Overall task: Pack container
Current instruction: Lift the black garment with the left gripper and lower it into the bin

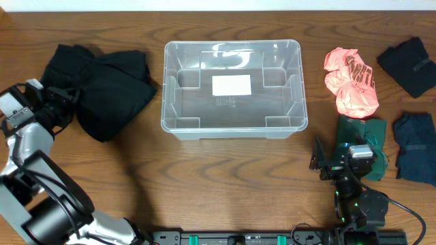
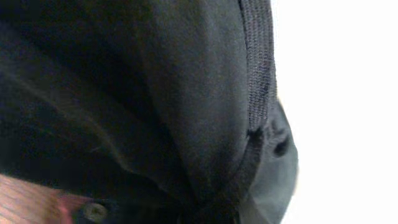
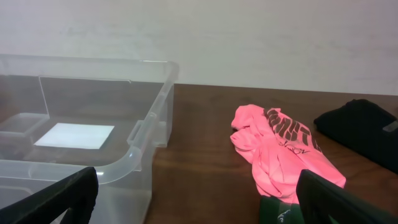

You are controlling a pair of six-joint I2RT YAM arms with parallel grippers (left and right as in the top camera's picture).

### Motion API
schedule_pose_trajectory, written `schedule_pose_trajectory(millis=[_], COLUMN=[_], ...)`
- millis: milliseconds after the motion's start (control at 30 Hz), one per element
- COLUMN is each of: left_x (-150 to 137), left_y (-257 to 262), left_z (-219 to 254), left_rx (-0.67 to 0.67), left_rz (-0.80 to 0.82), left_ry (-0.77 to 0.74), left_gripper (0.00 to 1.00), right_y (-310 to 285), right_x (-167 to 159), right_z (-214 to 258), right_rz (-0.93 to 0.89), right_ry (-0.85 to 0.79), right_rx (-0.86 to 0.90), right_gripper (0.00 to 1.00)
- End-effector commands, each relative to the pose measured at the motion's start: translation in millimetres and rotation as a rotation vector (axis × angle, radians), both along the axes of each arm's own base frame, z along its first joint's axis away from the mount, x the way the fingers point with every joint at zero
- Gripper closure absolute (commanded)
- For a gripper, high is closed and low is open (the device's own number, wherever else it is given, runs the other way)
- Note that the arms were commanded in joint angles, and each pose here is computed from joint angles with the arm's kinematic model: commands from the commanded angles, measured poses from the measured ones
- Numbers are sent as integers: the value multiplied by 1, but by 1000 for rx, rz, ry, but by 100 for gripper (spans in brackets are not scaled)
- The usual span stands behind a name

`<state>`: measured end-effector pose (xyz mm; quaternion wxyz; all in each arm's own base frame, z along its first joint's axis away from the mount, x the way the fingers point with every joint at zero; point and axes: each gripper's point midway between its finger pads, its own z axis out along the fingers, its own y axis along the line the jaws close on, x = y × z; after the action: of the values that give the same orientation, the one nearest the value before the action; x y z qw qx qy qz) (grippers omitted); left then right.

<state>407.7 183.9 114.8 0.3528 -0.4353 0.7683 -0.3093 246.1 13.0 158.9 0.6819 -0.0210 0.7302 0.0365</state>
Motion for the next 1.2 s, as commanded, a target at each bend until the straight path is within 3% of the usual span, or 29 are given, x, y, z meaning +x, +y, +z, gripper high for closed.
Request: schedule_pose_trajectory(millis=[0, 233, 433, 767, 1167], left_x=[1, -18, -20, 1, 7], left_y=[-21, -37, -74, -170, -285], left_z=[87, 164, 193, 194, 173], left_rx=[21, 58, -25, -196, -6], left_rz=[-62, -31, -59, -153, -118], left_ry=[-199, -334, -373, -310, -252], left_gripper=[94, 94, 94, 94, 94], right_y=[1, 1, 1, 1, 1], right_x=[0, 0, 0, 0, 0], right_z=[0, 0, -1, 0, 0], right_rz=[3, 3, 3, 3, 3], right_ry=[1, 1, 1, 1, 1], right_rx=[10, 10, 10, 10, 10], right_gripper=[1, 1, 1, 1, 1])
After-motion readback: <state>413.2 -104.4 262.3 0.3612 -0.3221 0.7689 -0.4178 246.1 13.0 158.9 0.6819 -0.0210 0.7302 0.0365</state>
